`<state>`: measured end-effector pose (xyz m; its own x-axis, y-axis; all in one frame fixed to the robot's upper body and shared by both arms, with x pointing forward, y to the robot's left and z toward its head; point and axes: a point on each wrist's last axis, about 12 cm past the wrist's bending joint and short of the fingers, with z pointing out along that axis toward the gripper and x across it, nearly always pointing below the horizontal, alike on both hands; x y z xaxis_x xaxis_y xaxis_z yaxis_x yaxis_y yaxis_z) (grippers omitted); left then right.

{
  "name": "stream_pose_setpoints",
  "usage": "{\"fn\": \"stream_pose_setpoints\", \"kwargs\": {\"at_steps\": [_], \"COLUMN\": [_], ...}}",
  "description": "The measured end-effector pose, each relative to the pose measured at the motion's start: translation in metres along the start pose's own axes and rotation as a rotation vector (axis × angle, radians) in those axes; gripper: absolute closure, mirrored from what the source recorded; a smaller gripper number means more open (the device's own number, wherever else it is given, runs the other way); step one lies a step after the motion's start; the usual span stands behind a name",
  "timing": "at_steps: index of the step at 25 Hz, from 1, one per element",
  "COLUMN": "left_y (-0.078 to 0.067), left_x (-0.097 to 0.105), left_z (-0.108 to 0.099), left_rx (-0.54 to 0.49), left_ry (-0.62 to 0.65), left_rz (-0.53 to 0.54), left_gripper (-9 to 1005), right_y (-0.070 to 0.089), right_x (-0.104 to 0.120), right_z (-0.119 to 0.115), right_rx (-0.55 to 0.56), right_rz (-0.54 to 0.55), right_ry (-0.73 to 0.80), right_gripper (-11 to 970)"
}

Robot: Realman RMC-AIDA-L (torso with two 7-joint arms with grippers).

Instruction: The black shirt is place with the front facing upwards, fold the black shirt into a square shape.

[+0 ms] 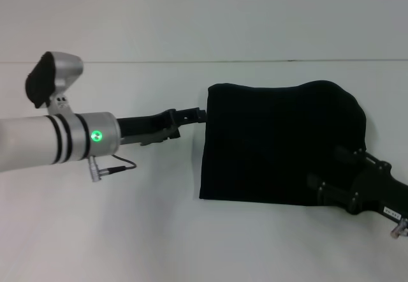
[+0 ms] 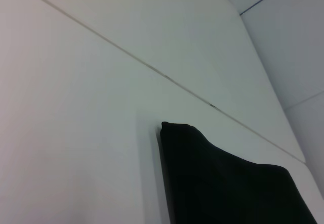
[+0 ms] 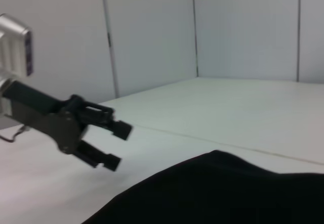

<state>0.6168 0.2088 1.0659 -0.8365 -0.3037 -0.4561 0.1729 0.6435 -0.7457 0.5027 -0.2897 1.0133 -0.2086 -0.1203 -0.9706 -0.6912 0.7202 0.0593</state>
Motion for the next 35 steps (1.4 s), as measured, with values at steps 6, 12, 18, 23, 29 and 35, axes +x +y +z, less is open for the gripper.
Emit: {"fn": "stream_pose_setpoints", "kwargs": {"at_steps": [6,12,18,23,29,35], "left_y": [-0.010,-0.017,-0.022,-0.026,-0.029,-0.030], "left_x": [0.009,0.016,0.018,0.020,0.020,0.021], "left_z": [0.018,0.032,0.037,0.041,0.045,0.046], "left_rx": [-0.024,-0.053,-0.045,-0.039,-0.040,-0.042], "left_ry": [0.001,0.003,0.014,0.029,0.034,0.043], "left_rz": [0.018,0.041,0.037,0.043,0.067,0.093], "left_gripper": [75,75,74,87,127,166], "right_y": [0.006,0.009,0.010,0.010,0.011,0.011], "right_x": [0.006,0.008,0.008,0.007,0.006,0.005], "right_z": [-0.003,-0.003,-0.003,-0.003,-0.002,-0.003], "right_rx": [-0.028,-0.042,-0.048,-0.052,-0.062,-0.063], "right_rz": [-0.010,-0.014,-0.016,-0.015,-0.017,-0.016], "right_ry": [0.025,0.032,0.032,0.028,0.019,0.017], "right_gripper": [46,46,46,45,45,47]}}
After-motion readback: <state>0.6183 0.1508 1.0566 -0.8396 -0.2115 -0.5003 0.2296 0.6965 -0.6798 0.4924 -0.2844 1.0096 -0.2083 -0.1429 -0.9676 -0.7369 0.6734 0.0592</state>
